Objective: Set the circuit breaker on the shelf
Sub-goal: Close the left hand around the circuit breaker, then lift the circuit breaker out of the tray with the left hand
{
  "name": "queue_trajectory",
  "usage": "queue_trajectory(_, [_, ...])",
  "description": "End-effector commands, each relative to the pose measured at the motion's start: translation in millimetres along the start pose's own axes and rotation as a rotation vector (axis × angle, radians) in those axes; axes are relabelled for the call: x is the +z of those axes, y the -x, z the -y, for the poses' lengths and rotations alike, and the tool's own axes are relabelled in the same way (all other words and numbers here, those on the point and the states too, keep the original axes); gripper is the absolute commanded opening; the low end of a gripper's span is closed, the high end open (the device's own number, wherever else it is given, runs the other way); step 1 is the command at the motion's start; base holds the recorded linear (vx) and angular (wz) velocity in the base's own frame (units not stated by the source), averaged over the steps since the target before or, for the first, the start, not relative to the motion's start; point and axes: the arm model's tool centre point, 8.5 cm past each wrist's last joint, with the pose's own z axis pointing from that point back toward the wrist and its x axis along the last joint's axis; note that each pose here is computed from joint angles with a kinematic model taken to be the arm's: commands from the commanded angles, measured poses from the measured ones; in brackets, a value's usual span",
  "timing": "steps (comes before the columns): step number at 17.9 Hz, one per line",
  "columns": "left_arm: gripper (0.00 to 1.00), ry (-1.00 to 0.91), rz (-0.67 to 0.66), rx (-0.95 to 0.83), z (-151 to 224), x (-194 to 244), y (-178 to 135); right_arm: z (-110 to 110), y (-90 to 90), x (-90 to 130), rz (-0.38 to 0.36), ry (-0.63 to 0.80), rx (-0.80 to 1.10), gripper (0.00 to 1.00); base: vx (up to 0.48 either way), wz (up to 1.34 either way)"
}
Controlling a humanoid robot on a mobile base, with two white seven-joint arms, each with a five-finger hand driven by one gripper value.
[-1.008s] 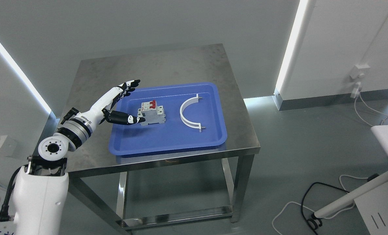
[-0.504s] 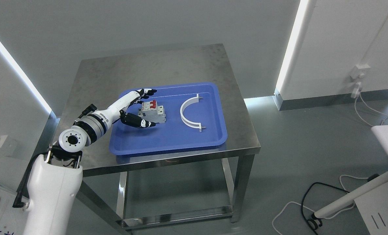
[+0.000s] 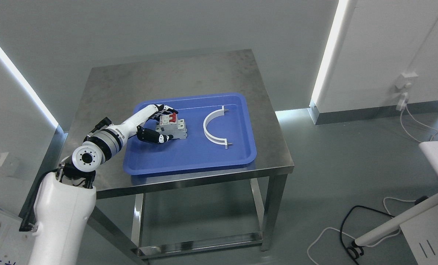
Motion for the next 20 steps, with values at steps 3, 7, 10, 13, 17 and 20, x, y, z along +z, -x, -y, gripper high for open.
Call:
queue_trajectory(3, [0.36,-0.013,0.010,0.028,8.2,-8.3,9.4,12.0,13.3,1.0,-0.056,0.018,0.002,1.00,0.000,0.00])
queue_trajectory(7, [0.19,-0.043,0.056,0.046,5.2,-7.1,11.3,12.0,13.3,1.0,-0.056,0.018,0.002,1.00,0.000,0.00])
queue_trajectory(10, [0.02,-0.162,0.172,0.129,-12.4,2.7,8.8,12.0,13.3,1.0,-0.056,0.018,0.003,1.00,0.000,0.00])
queue_trajectory(13, [0.00,-0.333,0.316,0.328,-23.4,14.7,3.2,12.0,13.3,1.0,-0.056,0.018,0.002,1.00,0.000,0.00])
queue_trajectory(17, [0.04,-0.738,0.438,0.581,-62.9,80.4,43.3,12.0,13.3,1.0,-0.056,0.018,0.002,1.00,0.000,0.00])
queue_trajectory(20, [0.04,-0.928,0.420,0.528,-35.5,118.2,59.9,12.0,13.3,1.0,-0.056,0.018,0.003,1.00,0.000,0.00])
